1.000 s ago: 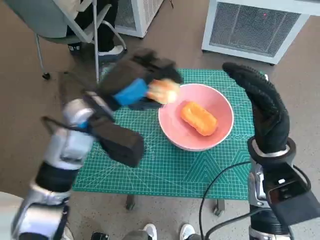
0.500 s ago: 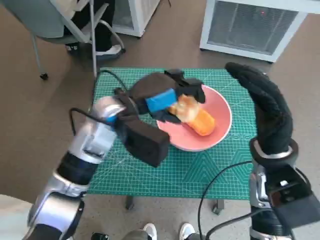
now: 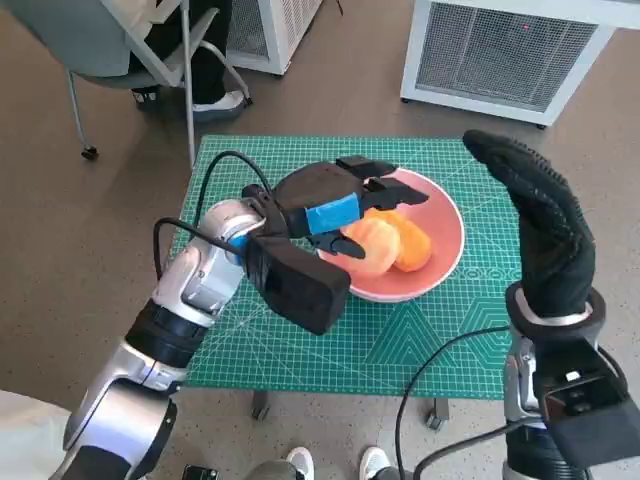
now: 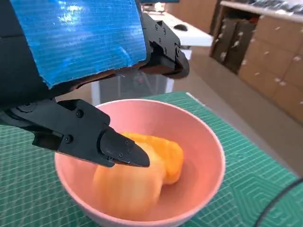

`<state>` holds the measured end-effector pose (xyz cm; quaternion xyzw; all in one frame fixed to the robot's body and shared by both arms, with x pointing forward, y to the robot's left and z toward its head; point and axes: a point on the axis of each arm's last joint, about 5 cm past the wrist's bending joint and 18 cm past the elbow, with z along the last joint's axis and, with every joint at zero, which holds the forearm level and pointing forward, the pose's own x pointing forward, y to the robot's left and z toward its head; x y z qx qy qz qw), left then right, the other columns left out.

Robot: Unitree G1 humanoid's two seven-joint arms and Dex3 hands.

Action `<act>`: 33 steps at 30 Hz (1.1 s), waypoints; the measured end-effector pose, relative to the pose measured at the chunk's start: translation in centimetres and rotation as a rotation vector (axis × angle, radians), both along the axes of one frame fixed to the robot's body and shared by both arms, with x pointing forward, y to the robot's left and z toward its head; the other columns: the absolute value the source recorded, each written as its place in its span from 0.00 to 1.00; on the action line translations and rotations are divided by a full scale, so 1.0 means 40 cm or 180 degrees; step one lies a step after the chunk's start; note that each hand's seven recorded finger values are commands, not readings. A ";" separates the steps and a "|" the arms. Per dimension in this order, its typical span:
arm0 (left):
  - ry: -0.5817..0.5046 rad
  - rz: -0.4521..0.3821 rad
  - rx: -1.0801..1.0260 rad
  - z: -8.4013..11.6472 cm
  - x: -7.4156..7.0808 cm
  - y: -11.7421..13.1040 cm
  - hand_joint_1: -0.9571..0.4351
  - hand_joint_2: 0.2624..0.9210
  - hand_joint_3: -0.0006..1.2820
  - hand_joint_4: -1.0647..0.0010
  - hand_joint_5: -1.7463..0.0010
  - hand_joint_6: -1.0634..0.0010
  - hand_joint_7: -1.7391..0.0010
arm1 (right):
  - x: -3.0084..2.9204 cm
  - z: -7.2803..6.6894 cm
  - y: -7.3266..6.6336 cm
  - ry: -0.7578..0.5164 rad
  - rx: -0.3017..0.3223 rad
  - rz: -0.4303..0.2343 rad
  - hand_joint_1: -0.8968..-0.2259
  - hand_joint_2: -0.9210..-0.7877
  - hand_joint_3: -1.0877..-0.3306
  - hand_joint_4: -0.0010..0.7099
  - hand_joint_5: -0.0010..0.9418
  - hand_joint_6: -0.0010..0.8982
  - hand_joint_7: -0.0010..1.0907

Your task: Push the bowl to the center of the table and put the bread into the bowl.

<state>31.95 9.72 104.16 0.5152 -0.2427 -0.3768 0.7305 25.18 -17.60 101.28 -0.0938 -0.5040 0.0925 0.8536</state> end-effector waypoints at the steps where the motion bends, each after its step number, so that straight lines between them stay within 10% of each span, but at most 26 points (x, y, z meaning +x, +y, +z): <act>1: 0.0010 -0.0012 -0.0053 0.000 0.001 0.002 0.51 0.92 0.00 0.98 1.00 0.76 0.99 | 0.000 0.001 -0.001 0.0002 0.0008 -0.0008 0.57 0.00 0.49 0.53 0.01 0.01 0.68; 33: 0.0502 -0.0229 -0.3363 -0.051 -0.040 0.074 0.49 1.00 0.24 0.73 0.92 0.81 0.86 | 0.032 0.098 -0.008 -0.0201 0.0298 -0.0288 0.49 0.00 0.52 0.52 0.01 0.06 0.62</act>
